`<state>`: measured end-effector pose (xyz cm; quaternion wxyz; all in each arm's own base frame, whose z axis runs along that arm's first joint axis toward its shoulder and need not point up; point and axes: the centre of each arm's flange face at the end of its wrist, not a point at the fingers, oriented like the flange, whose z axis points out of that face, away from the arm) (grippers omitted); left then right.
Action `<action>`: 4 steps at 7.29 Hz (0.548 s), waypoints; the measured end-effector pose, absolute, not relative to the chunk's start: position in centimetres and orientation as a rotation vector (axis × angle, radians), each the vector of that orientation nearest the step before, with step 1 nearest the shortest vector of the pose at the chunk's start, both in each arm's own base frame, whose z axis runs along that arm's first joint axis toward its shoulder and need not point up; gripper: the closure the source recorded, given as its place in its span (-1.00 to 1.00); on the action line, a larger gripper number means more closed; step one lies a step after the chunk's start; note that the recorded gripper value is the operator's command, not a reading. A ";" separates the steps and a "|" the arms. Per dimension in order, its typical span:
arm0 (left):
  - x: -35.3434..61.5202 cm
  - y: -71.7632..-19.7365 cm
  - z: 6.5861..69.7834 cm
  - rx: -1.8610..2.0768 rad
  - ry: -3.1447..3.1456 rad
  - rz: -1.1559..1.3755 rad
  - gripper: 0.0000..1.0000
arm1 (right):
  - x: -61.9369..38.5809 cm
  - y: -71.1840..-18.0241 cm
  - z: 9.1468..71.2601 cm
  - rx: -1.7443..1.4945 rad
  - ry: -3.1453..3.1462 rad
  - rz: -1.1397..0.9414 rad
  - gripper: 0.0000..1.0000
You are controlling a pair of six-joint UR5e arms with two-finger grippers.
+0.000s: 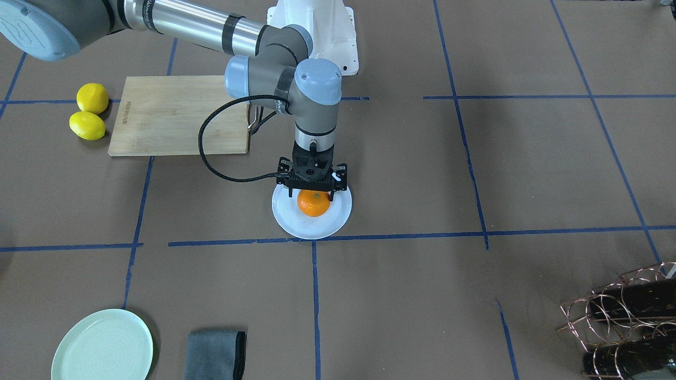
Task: Pick orange to plate
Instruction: 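Lower the orange onto the plate and open the right gripper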
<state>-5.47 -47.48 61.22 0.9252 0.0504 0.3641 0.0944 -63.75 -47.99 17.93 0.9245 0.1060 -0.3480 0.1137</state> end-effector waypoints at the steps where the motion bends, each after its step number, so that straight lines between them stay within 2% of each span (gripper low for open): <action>1: -5.5 -47.5 61.3 0.103 0.747 0.193 -1.00 | -63.4 -48.3 17.0 0.228 -0.728 0.237 -1.00; 4: -5.5 -47.4 61.3 0.100 0.746 0.193 -1.00 | -55.1 -54.5 16.2 0.202 -0.785 0.180 -1.00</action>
